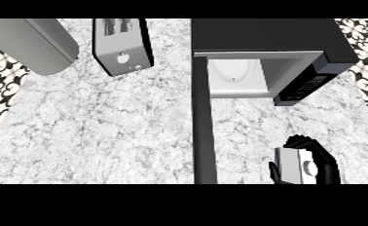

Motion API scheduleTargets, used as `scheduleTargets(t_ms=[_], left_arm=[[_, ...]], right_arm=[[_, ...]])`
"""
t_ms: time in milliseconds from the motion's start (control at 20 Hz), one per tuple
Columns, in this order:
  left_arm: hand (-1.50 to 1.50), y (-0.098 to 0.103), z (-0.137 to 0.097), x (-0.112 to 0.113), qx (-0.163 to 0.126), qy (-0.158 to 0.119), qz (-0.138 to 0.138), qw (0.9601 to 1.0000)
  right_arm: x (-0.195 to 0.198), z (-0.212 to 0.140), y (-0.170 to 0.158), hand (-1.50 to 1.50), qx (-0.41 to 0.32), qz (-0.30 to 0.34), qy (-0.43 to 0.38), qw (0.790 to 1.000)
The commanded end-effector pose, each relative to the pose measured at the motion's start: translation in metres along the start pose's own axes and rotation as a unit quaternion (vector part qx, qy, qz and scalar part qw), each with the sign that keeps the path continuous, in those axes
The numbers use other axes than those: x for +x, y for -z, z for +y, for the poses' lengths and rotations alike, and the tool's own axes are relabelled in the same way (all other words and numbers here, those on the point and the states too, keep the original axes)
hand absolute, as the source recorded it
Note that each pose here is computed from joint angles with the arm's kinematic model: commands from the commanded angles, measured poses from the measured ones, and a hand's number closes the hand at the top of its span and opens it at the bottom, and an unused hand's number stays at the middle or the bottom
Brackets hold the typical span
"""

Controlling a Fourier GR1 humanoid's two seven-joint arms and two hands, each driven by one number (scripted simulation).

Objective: Pick up the milk, place it into the microwave and close the microwave

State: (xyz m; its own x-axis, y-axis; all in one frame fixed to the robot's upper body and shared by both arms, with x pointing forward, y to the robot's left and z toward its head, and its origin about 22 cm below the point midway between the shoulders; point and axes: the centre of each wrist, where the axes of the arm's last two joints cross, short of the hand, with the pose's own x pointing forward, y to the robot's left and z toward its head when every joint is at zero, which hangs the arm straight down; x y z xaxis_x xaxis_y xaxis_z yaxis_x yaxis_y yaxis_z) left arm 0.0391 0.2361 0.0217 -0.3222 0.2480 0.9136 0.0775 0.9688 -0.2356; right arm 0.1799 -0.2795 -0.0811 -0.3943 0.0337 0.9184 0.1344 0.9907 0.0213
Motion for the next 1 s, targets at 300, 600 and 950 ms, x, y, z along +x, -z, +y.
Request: scheduleTargets(t_ms=[300,600,950], left_arm=[[-1.50,0.001,0.016,-0.005,0.005,-0.001,-0.003,1.0000],[-1.50,-0.005,0.011,0.005,0.009,0.005,0.003,0.9999],[-1.50,-0.008,0.020,0.003,0.002,0.003,0.009,1.0000]], right_arm=[[0.049,0.055,0.033,1.50,-0.003,-0.020,0.029,0.999],[0.055,0.077,0.062,1.50,0.003,0.001,-0.008,1.000],[0.008,0.094,0.100,1.50,-0.013,0.035,-0.072,0.997]])
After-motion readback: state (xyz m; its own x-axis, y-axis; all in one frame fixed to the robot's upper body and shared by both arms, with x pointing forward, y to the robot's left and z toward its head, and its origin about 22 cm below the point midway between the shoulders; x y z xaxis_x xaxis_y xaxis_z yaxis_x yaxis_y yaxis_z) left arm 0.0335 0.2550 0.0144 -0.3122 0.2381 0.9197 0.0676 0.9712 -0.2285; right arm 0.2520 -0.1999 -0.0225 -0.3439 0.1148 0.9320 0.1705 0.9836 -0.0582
